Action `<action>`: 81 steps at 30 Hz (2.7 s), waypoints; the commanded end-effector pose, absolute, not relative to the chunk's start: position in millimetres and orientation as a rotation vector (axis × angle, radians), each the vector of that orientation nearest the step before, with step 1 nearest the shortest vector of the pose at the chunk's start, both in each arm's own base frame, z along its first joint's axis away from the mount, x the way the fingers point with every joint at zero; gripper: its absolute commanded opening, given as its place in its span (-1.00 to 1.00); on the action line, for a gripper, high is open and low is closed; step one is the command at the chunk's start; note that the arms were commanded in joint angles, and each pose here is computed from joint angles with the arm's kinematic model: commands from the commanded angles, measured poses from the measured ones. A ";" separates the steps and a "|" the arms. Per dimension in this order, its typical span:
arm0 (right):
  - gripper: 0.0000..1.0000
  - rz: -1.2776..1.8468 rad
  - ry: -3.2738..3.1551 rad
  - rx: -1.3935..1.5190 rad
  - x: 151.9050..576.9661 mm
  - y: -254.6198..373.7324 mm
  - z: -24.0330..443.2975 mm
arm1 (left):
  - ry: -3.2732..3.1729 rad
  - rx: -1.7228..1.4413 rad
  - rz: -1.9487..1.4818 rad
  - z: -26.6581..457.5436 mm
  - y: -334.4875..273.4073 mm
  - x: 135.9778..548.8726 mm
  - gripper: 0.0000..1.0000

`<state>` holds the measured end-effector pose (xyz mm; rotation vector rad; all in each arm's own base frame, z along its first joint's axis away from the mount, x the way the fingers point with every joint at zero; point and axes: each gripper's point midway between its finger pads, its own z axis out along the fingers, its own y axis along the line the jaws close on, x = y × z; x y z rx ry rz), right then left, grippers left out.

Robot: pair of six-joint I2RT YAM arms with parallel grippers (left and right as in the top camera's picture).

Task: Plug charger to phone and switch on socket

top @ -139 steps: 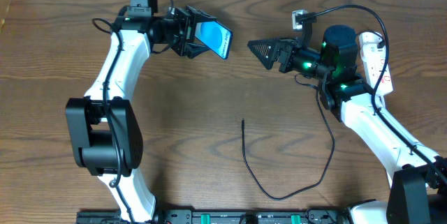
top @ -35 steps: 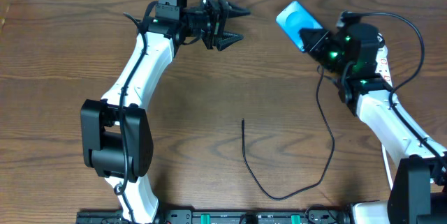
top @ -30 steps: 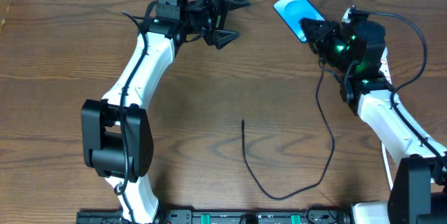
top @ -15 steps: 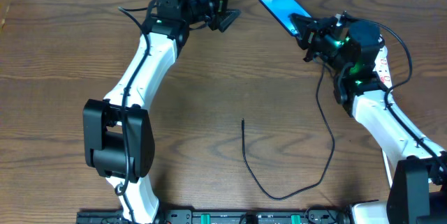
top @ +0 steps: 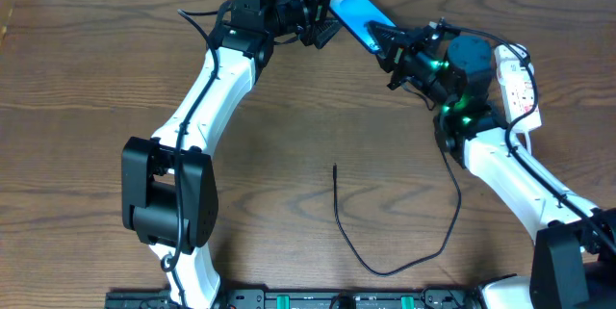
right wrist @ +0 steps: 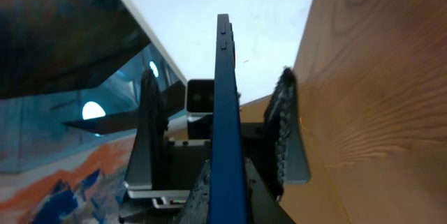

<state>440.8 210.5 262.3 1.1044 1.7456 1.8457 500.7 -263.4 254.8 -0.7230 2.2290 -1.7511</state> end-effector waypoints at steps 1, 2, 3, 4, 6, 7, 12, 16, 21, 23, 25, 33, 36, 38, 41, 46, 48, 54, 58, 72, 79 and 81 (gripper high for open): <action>-0.97 1.878 1.669 1.079 442.3 212.8 287.2 | 2.211 -0.713 -1.753 262.4 -263.2 500.9 0.79; -0.97 1.881 1.668 1.084 442.1 213.3 287.2 | 2.211 -0.712 -1.753 262.5 -263.4 500.8 0.79; -0.97 1.883 1.667 1.089 441.9 214.1 287.2 | 2.210 -0.713 -1.752 262.4 -263.3 501.0 0.79; -0.97 1.881 1.664 1.090 441.8 214.8 287.3 | 2.207 -0.718 -1.747 262.2 -262.7 501.9 0.80; -0.97 1.887 1.662 1.099 441.1 217.1 287.3 | 2.201 -0.728 -1.736 261.5 -261.6 503.5 0.79; -0.97 1.890 1.665 1.099 440.2 218.9 287.3 | 2.200 -0.730 -1.734 261.4 -261.4 503.8 0.79; -0.97 1.901 1.659 1.109 439.8 220.0 288.1 | 2.203 -0.772 -1.749 260.9 -261.3 503.6 0.85; -0.97 1.914 1.648 1.098 439.3 221.1 291.8 | 2.202 -0.792 -1.756 260.9 -261.1 503.7 0.95; -0.97 1.915 1.650 1.097 438.9 221.7 291.7 | 2.202 -0.815 -1.764 260.9 -261.1 503.7 0.74; -0.97 1.916 1.650 1.097 438.7 222.1 291.7 | 2.202 -0.815 -1.764 260.9 -261.1 503.7 0.54; -0.97 1.916 1.651 1.097 438.7 222.1 291.7 | 2.202 -0.815 -1.764 260.9 -261.1 503.7 0.41; -0.97 1.923 1.661 1.088 436.0 227.5 291.7 | 2.202 -0.814 -1.764 260.9 -261.2 503.7 0.08; -0.97 1.924 1.662 1.088 435.9 227.5 291.7 | 2.202 -0.814 -1.764 260.9 -261.2 503.7 -0.05; -0.97 1.925 1.663 1.087 435.6 228.0 291.7 | 2.202 -0.814 -1.764 260.9 -261.1 503.7 -0.13; -0.97 1.926 1.666 1.085 435.3 228.3 291.7 | 2.202 -0.814 -1.764 260.9 -261.1 503.7 -0.22; -0.97 1.934 1.677 1.077 433.9 229.9 291.6 | 2.202 -0.814 -1.763 260.9 -261.1 503.7 -0.31; -0.97 1.940 1.685 1.071 432.7 231.2 291.6 | 2.202 -0.814 -1.763 260.7 -261.1 503.7 -0.32; -0.97 1.946 1.693 1.065 431.6 232.3 291.7 | 2.202 -0.814 -1.763 260.7 -261.1 503.7 -0.33; -0.97 1.951 1.700 1.059 430.2 234.4 291.6 | 2.202 -0.814 -1.764 260.7 -261.1 503.6 -0.33; -0.97 1.967 1.694 1.035 427.9 238.6 295.8 | 2.203 -0.814 -1.763 260.6 -261.1 503.6 -0.59; -0.97 1.966 1.695 1.036 427.9 238.6 295.6 | 2.203 -0.814 -1.763 260.6 -261.1 503.6 -0.77; -0.97 1.966 1.695 1.035 427.8 238.6 295.6 | 2.203 -0.813 -1.763 260.7 -261.1 503.6 -0.85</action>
